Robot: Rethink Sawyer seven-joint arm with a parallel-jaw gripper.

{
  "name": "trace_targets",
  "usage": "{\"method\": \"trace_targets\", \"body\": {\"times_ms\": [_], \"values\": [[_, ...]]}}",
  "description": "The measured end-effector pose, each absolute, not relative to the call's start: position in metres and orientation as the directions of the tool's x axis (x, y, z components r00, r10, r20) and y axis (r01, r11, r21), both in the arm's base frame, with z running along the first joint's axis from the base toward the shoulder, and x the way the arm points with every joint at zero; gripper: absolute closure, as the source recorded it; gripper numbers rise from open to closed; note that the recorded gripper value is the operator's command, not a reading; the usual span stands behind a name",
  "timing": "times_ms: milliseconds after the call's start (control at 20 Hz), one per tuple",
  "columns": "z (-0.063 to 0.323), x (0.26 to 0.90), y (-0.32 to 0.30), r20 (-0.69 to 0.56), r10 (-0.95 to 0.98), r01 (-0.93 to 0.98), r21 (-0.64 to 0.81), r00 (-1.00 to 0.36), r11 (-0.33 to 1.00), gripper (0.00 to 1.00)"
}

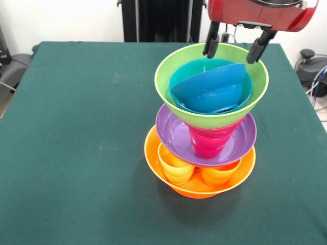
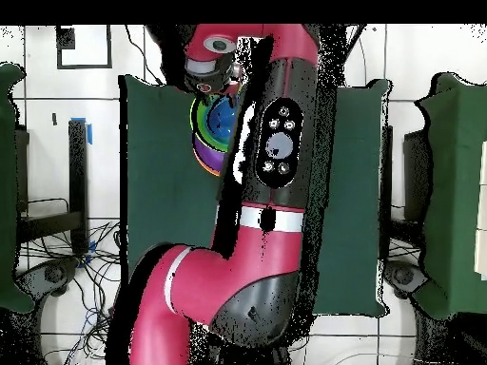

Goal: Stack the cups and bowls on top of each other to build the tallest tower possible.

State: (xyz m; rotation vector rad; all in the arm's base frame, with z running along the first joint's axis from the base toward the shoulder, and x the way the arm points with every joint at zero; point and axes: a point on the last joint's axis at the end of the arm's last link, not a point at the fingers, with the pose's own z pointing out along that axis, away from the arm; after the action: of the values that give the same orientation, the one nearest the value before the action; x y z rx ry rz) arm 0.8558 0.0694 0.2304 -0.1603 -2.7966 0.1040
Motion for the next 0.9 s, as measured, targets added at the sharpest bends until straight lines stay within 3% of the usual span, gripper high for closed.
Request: {"method": "trace_targets", "body": {"times_ms": [900], "values": [[0.2207,0.8594,0.0785,0.325,0.12,0.098,-0.083,-0.938,0.992,0.0]]}}
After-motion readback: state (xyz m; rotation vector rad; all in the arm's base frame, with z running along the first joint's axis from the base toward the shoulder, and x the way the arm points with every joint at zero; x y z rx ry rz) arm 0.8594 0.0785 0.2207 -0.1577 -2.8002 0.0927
